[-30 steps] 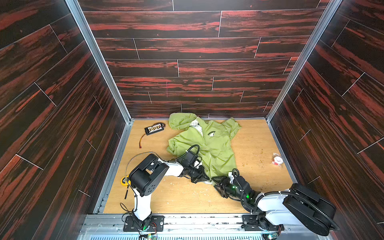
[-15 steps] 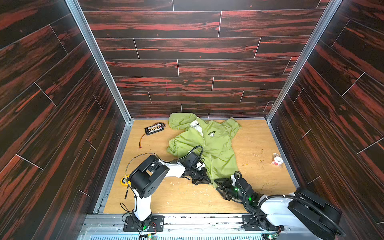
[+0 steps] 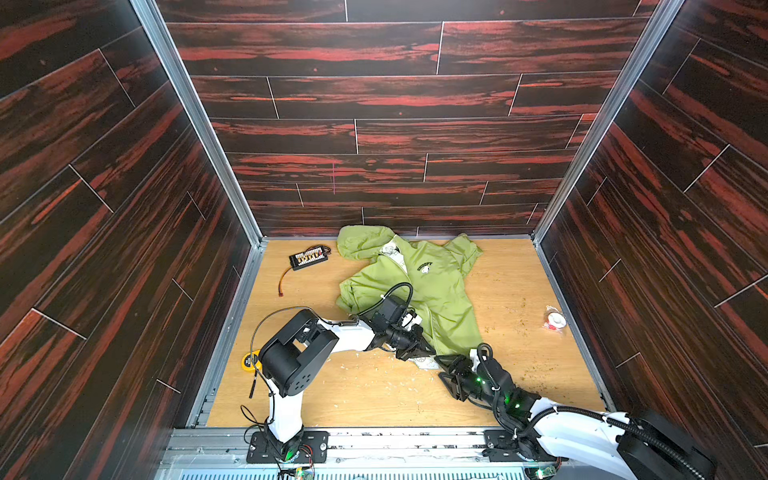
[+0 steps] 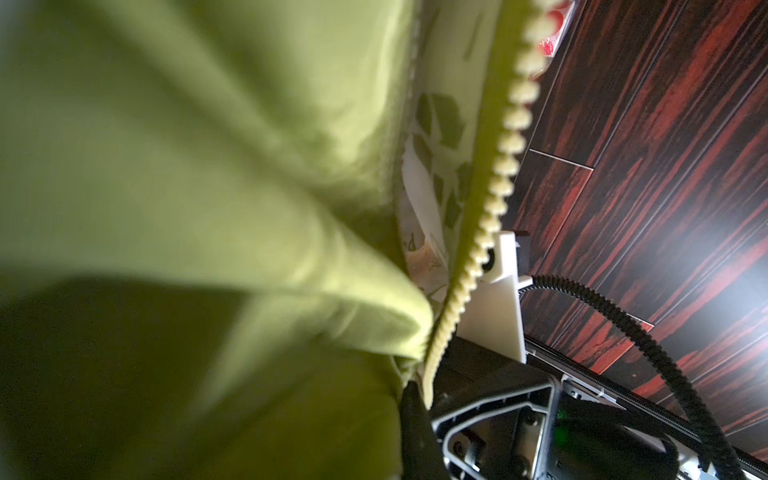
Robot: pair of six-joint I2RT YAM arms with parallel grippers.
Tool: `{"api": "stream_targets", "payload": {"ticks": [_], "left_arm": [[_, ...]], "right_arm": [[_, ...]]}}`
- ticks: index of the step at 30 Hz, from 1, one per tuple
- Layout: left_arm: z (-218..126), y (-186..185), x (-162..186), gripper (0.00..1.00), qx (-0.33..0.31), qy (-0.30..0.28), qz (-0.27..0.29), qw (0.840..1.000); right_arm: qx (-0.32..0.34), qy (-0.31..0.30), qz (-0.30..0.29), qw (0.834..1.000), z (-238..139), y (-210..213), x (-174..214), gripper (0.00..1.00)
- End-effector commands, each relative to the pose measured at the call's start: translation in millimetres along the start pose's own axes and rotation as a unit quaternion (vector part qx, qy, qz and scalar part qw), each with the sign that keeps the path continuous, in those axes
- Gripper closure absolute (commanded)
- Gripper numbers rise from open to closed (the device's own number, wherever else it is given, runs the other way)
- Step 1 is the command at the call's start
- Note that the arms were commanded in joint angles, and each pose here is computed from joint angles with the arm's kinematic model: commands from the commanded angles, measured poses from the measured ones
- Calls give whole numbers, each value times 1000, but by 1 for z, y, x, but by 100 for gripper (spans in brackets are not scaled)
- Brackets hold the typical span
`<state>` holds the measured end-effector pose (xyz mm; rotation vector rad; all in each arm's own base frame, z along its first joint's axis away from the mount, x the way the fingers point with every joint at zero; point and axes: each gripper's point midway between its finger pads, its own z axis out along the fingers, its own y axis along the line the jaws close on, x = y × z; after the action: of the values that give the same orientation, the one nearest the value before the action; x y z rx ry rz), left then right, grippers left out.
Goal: Zip up the jacket
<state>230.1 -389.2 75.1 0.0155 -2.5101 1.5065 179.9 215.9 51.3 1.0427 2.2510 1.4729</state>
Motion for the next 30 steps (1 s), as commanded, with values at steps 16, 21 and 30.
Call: {"api": "stream_targets", "payload": {"ticks": [16, 21, 30], "left_arm": [[2, -9, 3, 100, 16, -1, 5, 1000], [1, -8, 1, 100, 15, -7, 4, 1000], [2, -4, -2, 100, 11, -17, 0, 1000]], "right_arm": [[-48, -15, 57, 997, 0, -14, -17, 43], [-30, -17, 61, 998, -1, -23, -18, 44], [42, -41, 60, 996, -11, -50, -24, 46]]}}
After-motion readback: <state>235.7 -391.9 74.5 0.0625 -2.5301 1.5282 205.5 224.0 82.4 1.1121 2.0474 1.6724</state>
